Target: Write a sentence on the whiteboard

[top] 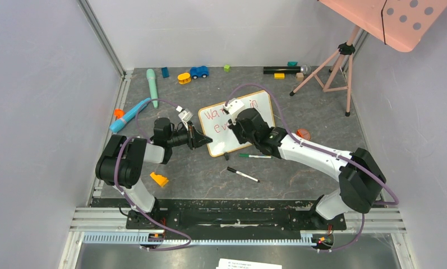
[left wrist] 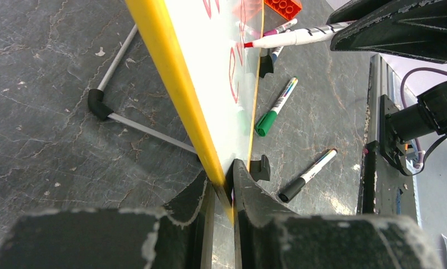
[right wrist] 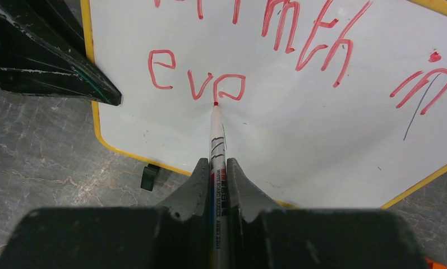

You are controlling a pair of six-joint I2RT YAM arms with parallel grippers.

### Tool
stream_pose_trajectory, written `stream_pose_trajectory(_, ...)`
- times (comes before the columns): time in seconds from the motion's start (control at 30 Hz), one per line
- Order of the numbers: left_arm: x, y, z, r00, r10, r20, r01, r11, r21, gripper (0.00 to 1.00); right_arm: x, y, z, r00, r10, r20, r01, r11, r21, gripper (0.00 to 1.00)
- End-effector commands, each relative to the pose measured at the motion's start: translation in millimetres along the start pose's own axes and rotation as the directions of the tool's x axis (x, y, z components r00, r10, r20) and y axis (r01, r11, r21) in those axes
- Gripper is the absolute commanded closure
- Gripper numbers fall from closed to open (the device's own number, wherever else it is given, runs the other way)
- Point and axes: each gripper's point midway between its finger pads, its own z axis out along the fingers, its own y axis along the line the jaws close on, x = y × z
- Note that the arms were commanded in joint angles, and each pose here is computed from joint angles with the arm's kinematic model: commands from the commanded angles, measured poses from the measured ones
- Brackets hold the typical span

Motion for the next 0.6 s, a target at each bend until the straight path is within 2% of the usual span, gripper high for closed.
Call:
stream_pose_trajectory(0.0, -9, 17, 1, 0.997, 0.071, 0.026, -0.069, 0.995, -0.07, 0.98, 7, -11, -2, 1.0, -0.002, -0.023, 0.003, 0.999, 0.05, 1.0)
stream_pose_trajectory(0.3, -9, 17, 1, 0.997, 0.071, 0.026, -0.069, 0.995, -0.07, 0.98, -3, -23, -7, 1.0, -0.004, -0.023, 0.006, 0.995, 0.103, 1.0)
stream_pose_trajectory(0.57, -9, 17, 1, 0.997, 0.07, 0.026, -0.068, 0.995, -0.071, 0.98, -22, -18, -20, 0.999, 0.014, 0.043, -0.016, 0.999, 0.05, 1.0)
